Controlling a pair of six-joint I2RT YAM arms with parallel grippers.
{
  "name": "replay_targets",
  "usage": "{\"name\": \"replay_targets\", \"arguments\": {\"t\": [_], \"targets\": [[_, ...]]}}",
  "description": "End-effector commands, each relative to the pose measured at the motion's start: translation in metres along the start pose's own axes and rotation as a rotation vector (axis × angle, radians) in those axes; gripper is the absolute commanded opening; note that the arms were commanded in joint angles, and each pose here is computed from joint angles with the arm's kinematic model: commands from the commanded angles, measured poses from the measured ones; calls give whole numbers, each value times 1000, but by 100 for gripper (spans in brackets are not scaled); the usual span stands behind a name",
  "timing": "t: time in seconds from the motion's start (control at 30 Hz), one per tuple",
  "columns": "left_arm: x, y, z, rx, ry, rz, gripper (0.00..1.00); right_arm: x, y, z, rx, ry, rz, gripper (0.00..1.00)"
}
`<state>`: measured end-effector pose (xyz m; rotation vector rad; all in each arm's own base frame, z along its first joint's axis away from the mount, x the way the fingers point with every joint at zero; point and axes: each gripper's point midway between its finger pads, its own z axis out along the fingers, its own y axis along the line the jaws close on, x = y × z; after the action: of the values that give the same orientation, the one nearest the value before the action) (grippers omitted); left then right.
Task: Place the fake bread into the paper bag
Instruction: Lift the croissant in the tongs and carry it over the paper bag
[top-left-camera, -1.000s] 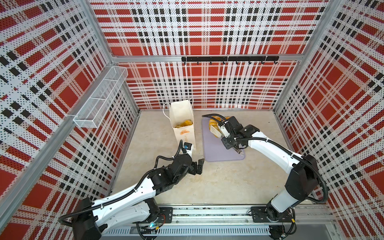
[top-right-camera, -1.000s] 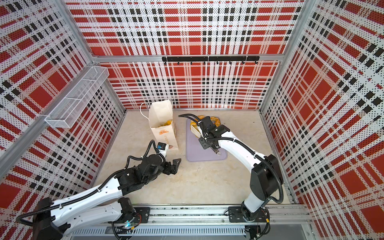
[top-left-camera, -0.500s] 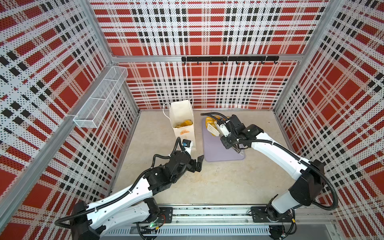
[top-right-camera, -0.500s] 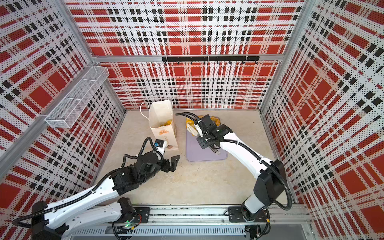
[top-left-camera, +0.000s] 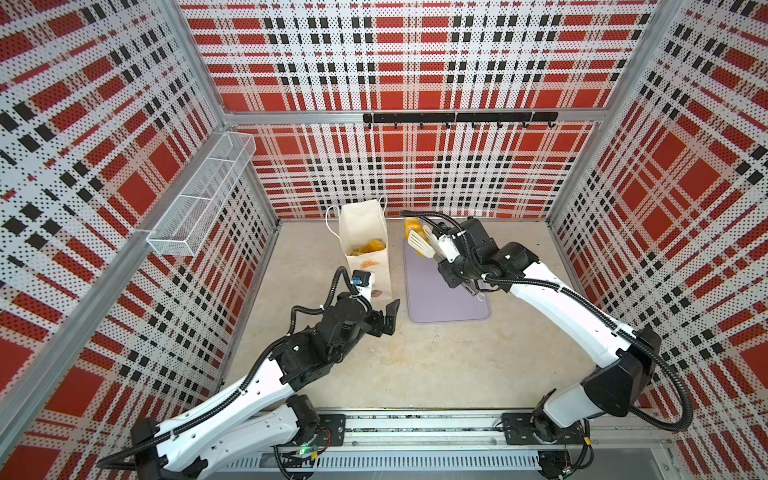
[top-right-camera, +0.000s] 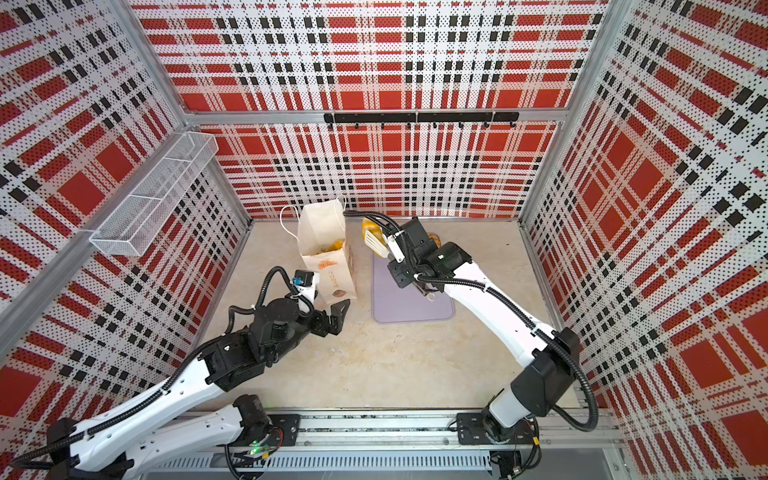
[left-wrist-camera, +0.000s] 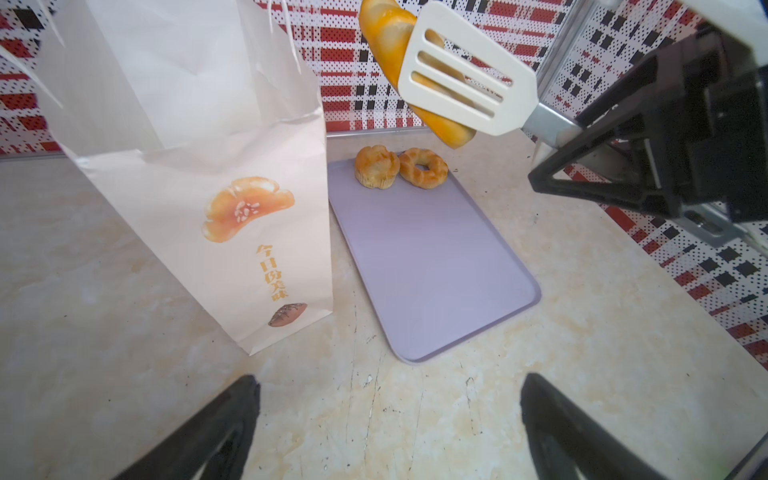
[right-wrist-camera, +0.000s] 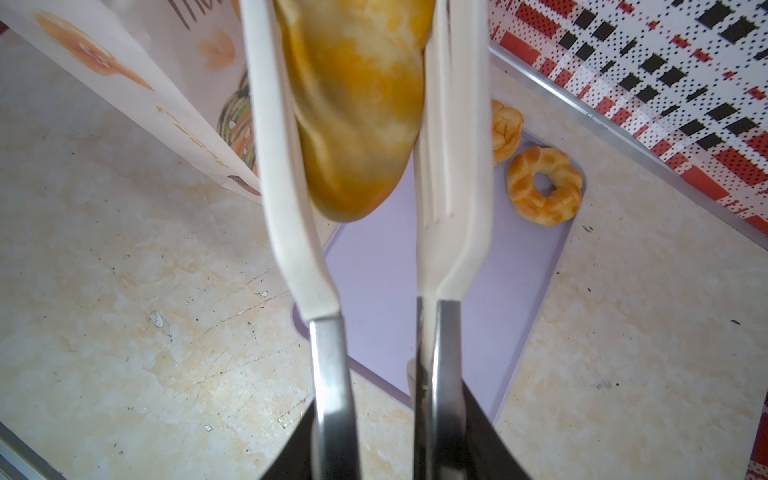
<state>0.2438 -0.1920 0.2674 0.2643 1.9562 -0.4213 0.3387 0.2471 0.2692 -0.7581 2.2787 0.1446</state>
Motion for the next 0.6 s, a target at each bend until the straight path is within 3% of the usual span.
{"name": "replay_targets", "arguments": {"t": [0.0,0.57], "targets": [[-17,3,-9,0,-32,7,99,-41,-1,-29,2,-147,3,40],[-36,31,-21,-52,-84,-35,99,-115,47,-49,-115,-327,-80,40]]}}
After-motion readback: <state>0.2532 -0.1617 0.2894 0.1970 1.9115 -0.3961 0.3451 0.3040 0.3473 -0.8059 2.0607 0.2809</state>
